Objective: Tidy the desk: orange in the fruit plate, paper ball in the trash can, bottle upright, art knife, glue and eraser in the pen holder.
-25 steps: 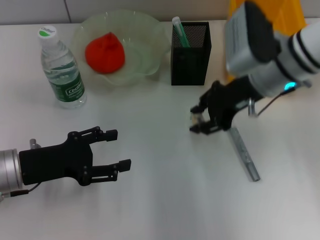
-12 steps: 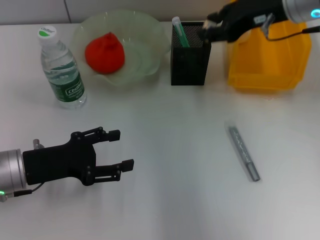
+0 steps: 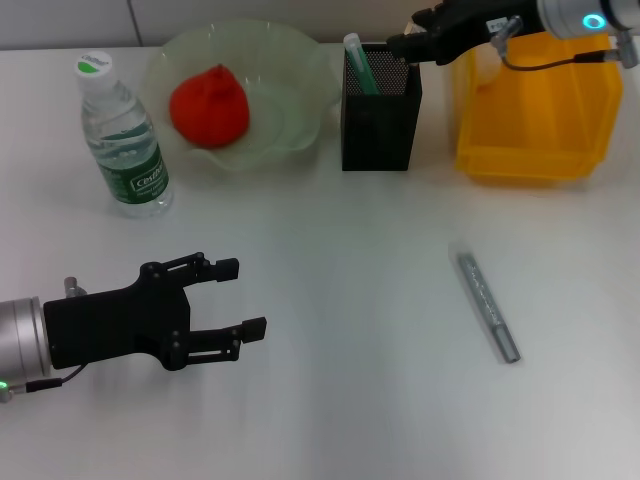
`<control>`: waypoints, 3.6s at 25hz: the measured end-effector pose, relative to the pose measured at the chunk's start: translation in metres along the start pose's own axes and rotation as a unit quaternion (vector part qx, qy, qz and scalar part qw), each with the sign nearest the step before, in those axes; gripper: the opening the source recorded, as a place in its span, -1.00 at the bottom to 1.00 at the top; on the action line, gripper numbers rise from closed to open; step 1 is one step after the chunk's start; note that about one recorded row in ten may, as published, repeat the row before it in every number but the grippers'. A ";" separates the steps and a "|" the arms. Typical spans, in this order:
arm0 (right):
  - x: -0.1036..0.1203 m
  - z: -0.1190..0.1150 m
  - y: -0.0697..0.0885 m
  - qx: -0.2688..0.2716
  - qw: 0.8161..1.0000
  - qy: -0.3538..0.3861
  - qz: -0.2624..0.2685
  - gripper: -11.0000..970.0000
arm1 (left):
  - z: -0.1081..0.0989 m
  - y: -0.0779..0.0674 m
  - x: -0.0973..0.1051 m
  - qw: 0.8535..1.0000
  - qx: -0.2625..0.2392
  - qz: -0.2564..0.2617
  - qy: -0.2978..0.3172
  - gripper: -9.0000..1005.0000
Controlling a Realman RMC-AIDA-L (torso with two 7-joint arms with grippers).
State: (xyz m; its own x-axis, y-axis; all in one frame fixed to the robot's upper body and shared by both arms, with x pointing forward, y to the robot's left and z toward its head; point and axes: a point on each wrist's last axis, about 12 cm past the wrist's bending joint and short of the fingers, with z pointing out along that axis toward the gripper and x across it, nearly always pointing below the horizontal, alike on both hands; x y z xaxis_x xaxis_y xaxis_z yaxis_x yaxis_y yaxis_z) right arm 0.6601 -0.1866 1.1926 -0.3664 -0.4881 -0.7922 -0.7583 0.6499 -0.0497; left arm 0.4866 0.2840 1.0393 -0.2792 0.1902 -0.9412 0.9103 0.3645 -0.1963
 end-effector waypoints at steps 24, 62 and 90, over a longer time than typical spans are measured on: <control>-0.020 -0.004 0.017 -0.035 0.996 0.027 0.082 0.42 | -0.002 0.000 0.001 1.000 0.003 0.003 0.007 0.68; 0.054 0.008 0.071 -0.032 0.912 0.400 0.083 0.30 | -0.001 0.000 0.001 1.000 0.002 0.002 0.007 0.67; 0.064 0.018 0.075 -0.032 0.911 0.404 0.072 -0.24 | -0.002 0.000 0.001 1.000 0.000 0.001 0.007 0.67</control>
State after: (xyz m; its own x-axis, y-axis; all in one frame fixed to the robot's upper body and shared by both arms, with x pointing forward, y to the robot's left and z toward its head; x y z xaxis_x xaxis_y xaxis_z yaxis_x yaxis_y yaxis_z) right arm 0.5896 -0.1586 1.1274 -0.7226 -0.6866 -0.0798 -0.6912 0.7187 0.0756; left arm 0.4858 0.2865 1.0385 -0.2810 0.2039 -0.9378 0.9110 0.3640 -0.1938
